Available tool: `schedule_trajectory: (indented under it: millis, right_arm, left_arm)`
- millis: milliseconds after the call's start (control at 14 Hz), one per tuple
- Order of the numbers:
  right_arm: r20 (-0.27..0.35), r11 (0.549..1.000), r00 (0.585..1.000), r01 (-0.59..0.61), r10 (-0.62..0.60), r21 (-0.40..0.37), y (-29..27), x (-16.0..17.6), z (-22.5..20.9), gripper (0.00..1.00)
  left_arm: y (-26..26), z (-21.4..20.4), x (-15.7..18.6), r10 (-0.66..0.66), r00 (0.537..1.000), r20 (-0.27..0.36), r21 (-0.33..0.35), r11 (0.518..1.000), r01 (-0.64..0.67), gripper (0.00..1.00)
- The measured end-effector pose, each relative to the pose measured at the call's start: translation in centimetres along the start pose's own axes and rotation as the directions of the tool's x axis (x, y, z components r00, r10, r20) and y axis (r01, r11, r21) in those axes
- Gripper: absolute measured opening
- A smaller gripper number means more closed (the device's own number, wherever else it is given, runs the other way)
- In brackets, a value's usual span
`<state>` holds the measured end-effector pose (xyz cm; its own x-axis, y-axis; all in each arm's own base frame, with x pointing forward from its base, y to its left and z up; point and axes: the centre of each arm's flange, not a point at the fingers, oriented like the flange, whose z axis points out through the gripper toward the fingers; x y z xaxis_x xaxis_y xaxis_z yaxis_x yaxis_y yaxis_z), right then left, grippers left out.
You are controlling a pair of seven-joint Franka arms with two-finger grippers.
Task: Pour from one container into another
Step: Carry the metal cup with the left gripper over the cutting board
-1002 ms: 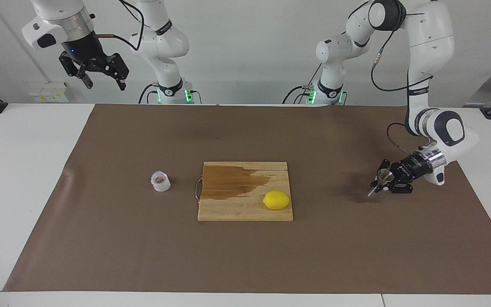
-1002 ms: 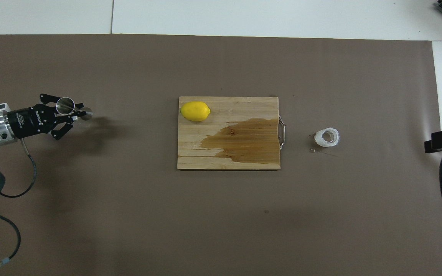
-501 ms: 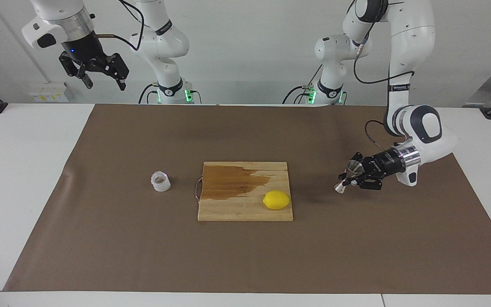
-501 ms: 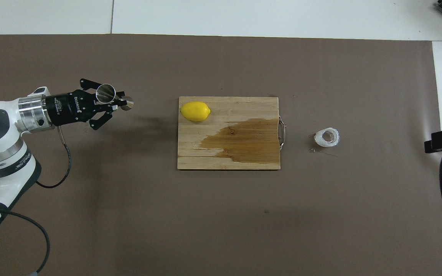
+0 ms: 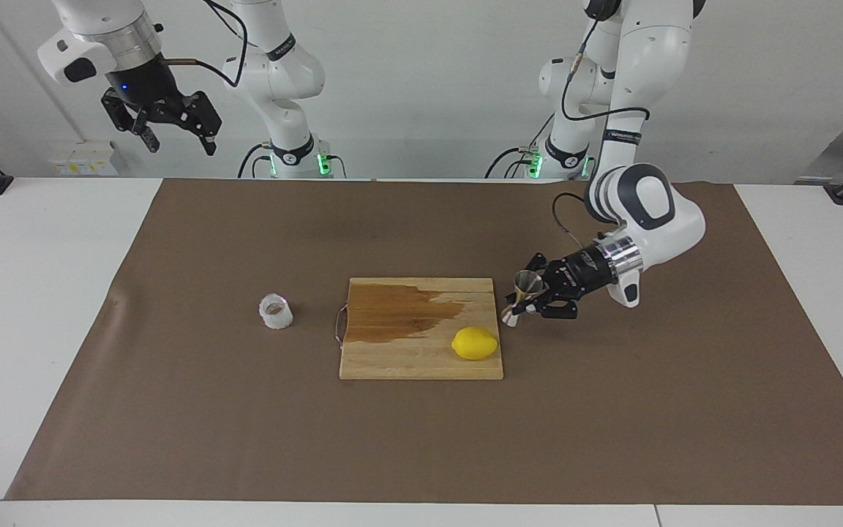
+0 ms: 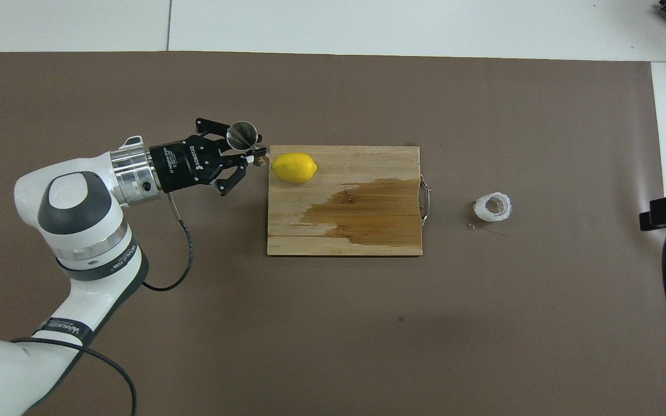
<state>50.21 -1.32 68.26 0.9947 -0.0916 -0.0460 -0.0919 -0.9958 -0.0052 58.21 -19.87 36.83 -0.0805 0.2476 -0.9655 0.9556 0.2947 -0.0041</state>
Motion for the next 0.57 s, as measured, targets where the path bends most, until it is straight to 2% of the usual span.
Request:
schedule_trajectory:
  millis: [286,573]
  right_arm:
    - [0.000,1.000,1.000,0.000,0.000,0.000,0.0,0.0,0.0,1.00]
    - [0.000,1.000,1.000,0.000,0.000,0.000,0.0,0.0,0.0,1.00]
  left_arm:
    - [-3.4,4.0,0.0,-0.059,0.998,0.006,-0.038,0.998,0.059,0.22]
    - [-7.8,7.8,0.6,-0.054,0.999,0.011,-0.107,0.993,0.054,0.22]
